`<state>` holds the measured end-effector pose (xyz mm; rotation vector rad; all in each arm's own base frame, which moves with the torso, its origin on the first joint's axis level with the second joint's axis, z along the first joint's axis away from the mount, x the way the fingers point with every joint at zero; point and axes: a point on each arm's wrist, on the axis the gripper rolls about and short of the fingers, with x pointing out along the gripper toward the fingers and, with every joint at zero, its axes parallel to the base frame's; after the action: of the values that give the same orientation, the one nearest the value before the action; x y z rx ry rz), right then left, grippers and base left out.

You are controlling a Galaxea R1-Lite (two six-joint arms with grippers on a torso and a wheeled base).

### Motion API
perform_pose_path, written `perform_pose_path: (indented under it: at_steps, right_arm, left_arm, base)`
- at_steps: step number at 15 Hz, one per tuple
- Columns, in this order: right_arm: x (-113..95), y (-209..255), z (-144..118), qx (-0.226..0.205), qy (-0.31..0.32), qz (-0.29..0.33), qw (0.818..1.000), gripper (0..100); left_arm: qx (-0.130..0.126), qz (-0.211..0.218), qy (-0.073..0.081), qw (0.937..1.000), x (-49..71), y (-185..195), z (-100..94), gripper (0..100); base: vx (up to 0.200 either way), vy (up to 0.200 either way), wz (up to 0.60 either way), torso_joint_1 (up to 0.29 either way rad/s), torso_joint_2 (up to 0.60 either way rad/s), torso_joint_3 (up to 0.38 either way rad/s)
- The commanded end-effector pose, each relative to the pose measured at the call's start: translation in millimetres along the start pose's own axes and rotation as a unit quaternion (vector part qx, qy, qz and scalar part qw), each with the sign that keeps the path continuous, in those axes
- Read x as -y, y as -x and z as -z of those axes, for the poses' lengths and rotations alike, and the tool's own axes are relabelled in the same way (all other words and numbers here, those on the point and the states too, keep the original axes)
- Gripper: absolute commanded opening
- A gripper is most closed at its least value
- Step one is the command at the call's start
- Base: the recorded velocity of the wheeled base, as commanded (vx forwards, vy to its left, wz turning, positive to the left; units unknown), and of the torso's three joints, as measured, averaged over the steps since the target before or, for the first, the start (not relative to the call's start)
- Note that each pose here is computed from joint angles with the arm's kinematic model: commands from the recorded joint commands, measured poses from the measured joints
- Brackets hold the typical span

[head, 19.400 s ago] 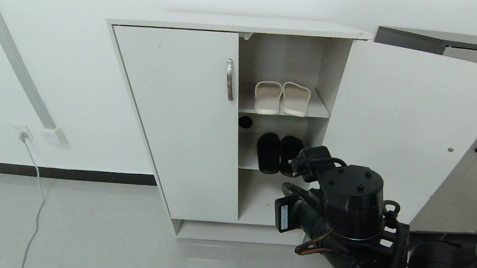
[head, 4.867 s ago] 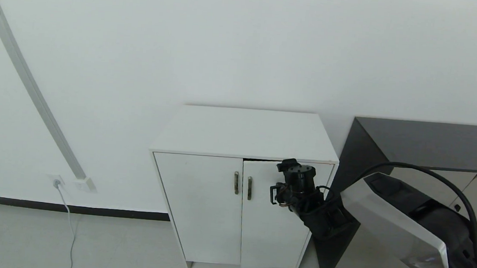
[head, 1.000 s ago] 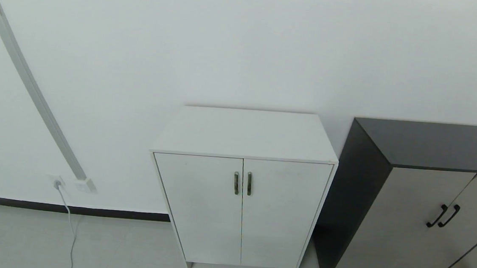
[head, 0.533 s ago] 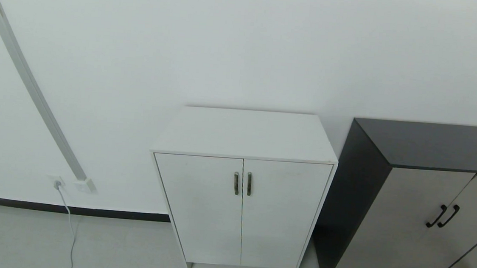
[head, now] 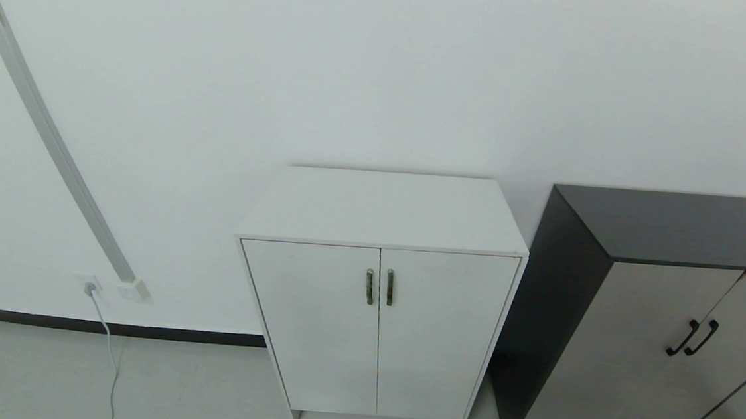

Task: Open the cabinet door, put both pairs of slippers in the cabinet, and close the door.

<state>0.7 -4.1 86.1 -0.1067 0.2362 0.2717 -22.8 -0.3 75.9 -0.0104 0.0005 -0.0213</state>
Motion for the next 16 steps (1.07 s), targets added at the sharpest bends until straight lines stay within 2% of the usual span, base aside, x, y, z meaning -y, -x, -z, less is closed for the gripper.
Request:
perform_pose_path:
  at_steps: [1, 3, 5, 6, 7, 9, 12, 14, 16]
  right_arm:
    - [0.4, 2.6, 0.4, 0.018, 0.010, 0.006, 1.000, 0]
    - [0.2, 4.0, 0.7, 0.030, 0.025, 0.011, 0.999, 0]
    - [-2.0, 3.9, 1.9, 0.035, 0.027, -0.035, 0.998, 0]
    - [-5.6, 4.5, 5.4, 0.027, 0.017, -0.098, 0.995, 0]
    - [-6.1, 3.2, 7.0, 0.021, 0.022, -0.094, 0.995, 0]
    - [-5.2, 1.9, 7.6, 0.006, -0.018, -0.043, 0.999, 0]
    - [-6.0, 4.5, 8.4, 0.020, -0.045, 0.064, 0.997, 0]
    - [-7.7, 7.7, 9.5, 0.041, -0.054, 0.117, 0.991, 0]
    - [-9.6, 13.5, 12.0, 0.082, -0.050, 0.124, 0.988, 0]
  left_arm:
    - [-0.001, 0.000, 0.000, 1.0000, 0.0, -0.1, 0.4, 0]
    - [0.000, 0.000, -0.001, 1.0000, 0.0, 0.0, -0.1, 0]
    - [0.000, 0.000, -0.001, 1.0000, 0.0, 0.0, -0.1, 0]
    - [0.000, 0.000, 0.000, 1.0000, 0.0, 0.0, -0.1, 0]
    - [0.000, 0.000, 0.001, 1.0000, 0.0, 0.0, -0.1, 0]
    - [0.000, 0.000, 0.001, 1.0000, 0.0, 0.0, -0.1, 0]
    - [0.000, 0.000, 0.001, 1.0000, 0.0, 0.0, -0.1, 0]
    - [0.000, 0.000, 0.001, 1.0000, 0.0, 0.0, -0.1, 0]
    - [0.000, 0.000, 0.001, 1.0000, 0.0, 0.0, -0.1, 0]
  base:
    - [0.000, 0.000, 0.00, 0.000, 0.00, 0.000]
    - [0.000, 0.000, 0.00, 0.000, 0.00, 0.000]
    - [0.000, 0.000, 0.00, 0.000, 0.00, 0.000]
    - [0.000, 0.000, 0.00, 0.000, 0.00, 0.000]
    - [0.000, 0.000, 0.00, 0.000, 0.00, 0.000]
    - [0.000, 0.000, 0.00, 0.000, 0.00, 0.000]
    - [0.000, 0.000, 0.00, 0.000, 0.00, 0.000]
    - [0.000, 0.000, 0.00, 0.000, 0.00, 0.000]
    - [0.000, 0.000, 0.00, 0.000, 0.00, 0.000]
